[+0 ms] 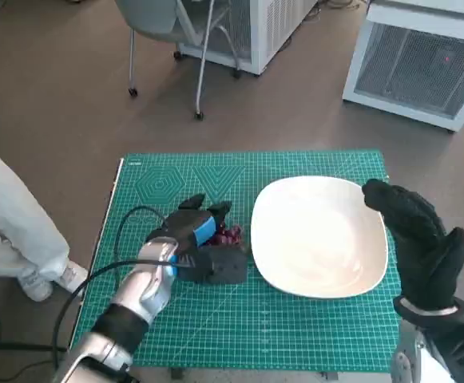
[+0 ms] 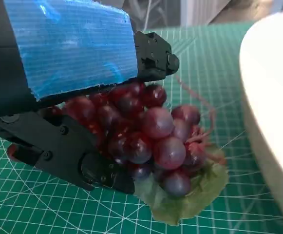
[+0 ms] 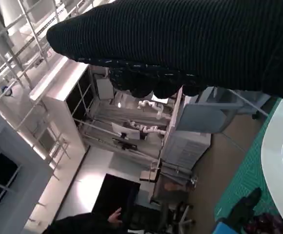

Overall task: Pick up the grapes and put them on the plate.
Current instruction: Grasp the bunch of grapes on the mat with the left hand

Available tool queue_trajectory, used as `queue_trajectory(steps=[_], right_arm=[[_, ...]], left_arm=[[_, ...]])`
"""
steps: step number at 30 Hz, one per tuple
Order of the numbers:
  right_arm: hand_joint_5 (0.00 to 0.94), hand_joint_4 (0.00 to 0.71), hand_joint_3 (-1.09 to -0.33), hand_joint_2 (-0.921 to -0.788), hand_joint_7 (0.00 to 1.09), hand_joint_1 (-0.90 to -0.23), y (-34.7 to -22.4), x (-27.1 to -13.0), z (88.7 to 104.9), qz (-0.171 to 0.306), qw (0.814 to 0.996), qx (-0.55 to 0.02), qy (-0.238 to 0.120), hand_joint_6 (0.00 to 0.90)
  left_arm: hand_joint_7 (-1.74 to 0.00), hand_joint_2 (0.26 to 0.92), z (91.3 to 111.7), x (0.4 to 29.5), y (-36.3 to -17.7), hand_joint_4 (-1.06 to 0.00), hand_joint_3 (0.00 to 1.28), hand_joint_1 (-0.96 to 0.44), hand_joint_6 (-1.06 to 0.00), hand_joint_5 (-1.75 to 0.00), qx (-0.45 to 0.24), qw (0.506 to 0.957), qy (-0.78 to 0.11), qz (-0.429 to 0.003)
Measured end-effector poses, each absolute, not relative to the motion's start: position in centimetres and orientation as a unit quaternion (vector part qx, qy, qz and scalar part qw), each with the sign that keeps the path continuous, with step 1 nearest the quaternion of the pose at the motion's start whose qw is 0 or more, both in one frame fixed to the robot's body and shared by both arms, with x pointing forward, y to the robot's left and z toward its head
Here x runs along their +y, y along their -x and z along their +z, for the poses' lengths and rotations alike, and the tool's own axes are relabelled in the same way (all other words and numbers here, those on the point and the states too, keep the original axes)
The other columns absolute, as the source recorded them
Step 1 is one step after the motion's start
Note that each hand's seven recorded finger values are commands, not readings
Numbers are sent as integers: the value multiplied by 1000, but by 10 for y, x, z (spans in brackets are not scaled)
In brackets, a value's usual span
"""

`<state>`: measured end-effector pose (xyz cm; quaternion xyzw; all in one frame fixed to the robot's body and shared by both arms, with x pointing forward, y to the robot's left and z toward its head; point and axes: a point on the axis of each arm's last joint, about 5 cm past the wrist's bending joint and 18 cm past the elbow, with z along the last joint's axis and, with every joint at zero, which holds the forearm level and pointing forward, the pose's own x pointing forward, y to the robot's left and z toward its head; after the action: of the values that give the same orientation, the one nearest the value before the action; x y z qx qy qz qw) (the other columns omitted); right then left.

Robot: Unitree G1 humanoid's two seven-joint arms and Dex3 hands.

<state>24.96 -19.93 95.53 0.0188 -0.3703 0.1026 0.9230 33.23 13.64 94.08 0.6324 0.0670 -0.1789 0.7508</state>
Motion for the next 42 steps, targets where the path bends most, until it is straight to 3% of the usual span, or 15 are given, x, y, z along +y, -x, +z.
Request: queue_trajectory(steps=[33, 42], right_arm=[[1, 476, -544, -921, 642, -514, -249, -199, 955, 102, 923, -371, -20, 141], [1, 477, -543, -921, 642, -514, -249, -198, 955, 102, 923, -371, -21, 142]], left_arm=[[-13, 795, 945, 129, -346, -162, 7, -182, -305, -10, 110, 732, -646, -185], [-47, 808, 945, 130, -347, -186, 9, -62, -410, -11, 107, 736, -641, -189]])
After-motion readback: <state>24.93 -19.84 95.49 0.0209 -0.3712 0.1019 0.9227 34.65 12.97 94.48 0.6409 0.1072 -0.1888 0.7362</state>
